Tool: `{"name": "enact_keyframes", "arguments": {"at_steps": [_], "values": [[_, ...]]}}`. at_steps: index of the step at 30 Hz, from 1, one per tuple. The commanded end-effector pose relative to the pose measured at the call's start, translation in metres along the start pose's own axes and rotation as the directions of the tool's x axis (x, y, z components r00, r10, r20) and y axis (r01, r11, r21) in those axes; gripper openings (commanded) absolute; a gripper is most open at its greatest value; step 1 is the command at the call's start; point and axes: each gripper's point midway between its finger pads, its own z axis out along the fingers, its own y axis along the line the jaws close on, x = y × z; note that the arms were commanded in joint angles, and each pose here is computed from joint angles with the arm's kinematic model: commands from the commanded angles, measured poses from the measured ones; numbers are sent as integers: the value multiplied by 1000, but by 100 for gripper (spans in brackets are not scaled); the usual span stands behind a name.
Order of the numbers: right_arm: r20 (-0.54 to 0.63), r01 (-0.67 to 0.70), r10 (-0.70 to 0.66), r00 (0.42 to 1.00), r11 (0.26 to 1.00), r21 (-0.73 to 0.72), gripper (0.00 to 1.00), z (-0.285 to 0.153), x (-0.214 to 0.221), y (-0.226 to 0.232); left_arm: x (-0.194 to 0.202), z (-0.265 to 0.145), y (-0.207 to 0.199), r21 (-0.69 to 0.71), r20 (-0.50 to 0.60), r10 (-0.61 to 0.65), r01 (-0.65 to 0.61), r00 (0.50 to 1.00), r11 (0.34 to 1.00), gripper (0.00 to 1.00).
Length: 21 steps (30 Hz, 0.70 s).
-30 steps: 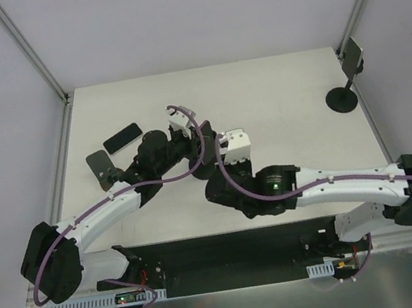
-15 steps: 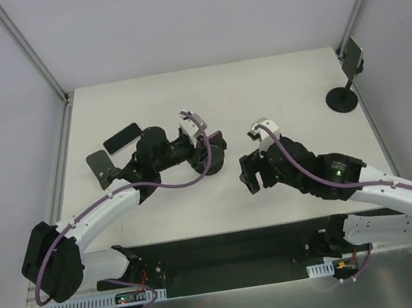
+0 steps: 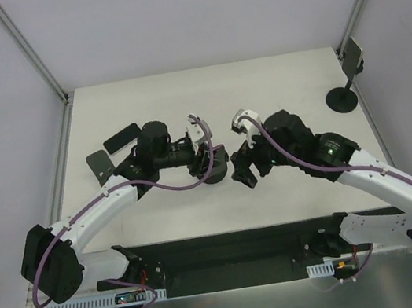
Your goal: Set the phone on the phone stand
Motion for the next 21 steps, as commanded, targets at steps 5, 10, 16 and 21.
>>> {"name": "enact_keyframes", "arguments": {"at_steps": [5, 10, 16, 21], "values": [[50, 39, -28, 998, 973, -226, 86, 15, -52, 4, -32, -21, -19, 33, 59, -2, 0, 998, 999, 55], [85, 106, -81, 993, 935, -340, 81, 24, -60, 13, -64, -50, -30, -11, 154, 83, -82, 985, 997, 64], [111, 131, -96, 989, 920, -369, 79, 46, -78, 2, -100, -91, -36, -183, 278, 216, -169, 936, 969, 70], [100, 171, -144, 984, 923, -346, 79, 60, -87, -7, -104, -104, -18, -324, 293, 243, -143, 925, 935, 70]]}}
